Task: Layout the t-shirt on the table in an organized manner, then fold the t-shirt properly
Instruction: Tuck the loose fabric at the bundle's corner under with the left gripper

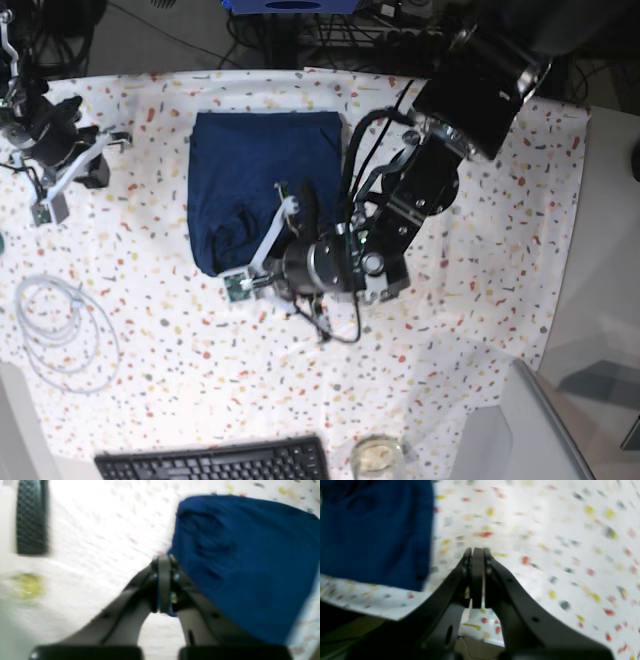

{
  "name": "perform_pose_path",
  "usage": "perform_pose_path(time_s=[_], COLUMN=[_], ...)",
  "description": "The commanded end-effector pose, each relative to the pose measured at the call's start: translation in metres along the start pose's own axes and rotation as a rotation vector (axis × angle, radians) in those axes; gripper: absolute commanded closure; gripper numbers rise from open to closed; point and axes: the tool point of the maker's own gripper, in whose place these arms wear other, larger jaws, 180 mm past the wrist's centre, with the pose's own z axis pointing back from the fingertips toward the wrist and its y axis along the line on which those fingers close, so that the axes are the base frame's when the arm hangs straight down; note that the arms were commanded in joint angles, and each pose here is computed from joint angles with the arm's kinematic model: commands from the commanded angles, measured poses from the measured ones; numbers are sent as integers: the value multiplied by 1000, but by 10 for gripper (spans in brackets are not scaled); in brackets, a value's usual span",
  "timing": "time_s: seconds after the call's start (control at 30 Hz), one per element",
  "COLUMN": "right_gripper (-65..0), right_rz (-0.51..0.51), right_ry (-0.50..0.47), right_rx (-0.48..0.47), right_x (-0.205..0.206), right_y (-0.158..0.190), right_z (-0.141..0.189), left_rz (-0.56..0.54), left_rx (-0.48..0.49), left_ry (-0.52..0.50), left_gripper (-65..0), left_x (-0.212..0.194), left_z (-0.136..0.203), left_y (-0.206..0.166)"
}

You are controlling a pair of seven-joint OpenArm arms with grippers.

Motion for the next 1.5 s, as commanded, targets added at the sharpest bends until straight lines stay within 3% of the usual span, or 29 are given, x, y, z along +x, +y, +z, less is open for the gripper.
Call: perform_pose_path(time_s=[0.0, 0.07, 0.23, 0.43, 0.47, 0.53, 0.57, 0.6, 0.73, 0.93, 1.23, 1.47], right_gripper=[0, 0, 0, 0, 0, 0, 0, 0, 0, 0, 0, 0], right_rz=[33, 58, 114, 100, 95, 85, 84, 84, 80, 81, 84, 82], right_ry=[-40, -27, -40, -18, -10, 5, 8, 8, 7, 8, -2, -5], right_rx=[18, 56, 132, 132, 128, 121, 120, 120, 115, 110, 116, 111], right_x=[13, 10, 24, 20, 17, 13, 12, 12, 12, 12, 17, 18], right_y=[4, 18, 47, 48, 46, 42, 42, 42, 39, 37, 40, 38], right_z=[4, -1, -13, -23, -24, -27, -28, -28, -28, -28, -29, -28], left_rz=[51, 121, 126, 208, 200, 177, 172, 172, 78, 76, 161, 172], left_rx=[43, 93, 173, 262, 276, 303, 310, 305, 238, 204, 120, 106], left_ry=[-36, -41, 9, 36, 28, 18, 27, 55, 143, 184, 94, 133], left_gripper=[0, 0, 0, 0, -18, -197, -248, -255, -188, -169, -168, -168], left_x=[4, -10, -38, -53, -49, -41, -41, -44, -46, -56, -43, -55], left_z=[4, 0, -6, 2, 5, 9, 10, 9, -2, -13, -17, -24], left_y=[9, 7, -2, 23, 30, 46, 52, 56, 63, 61, 47, 43])
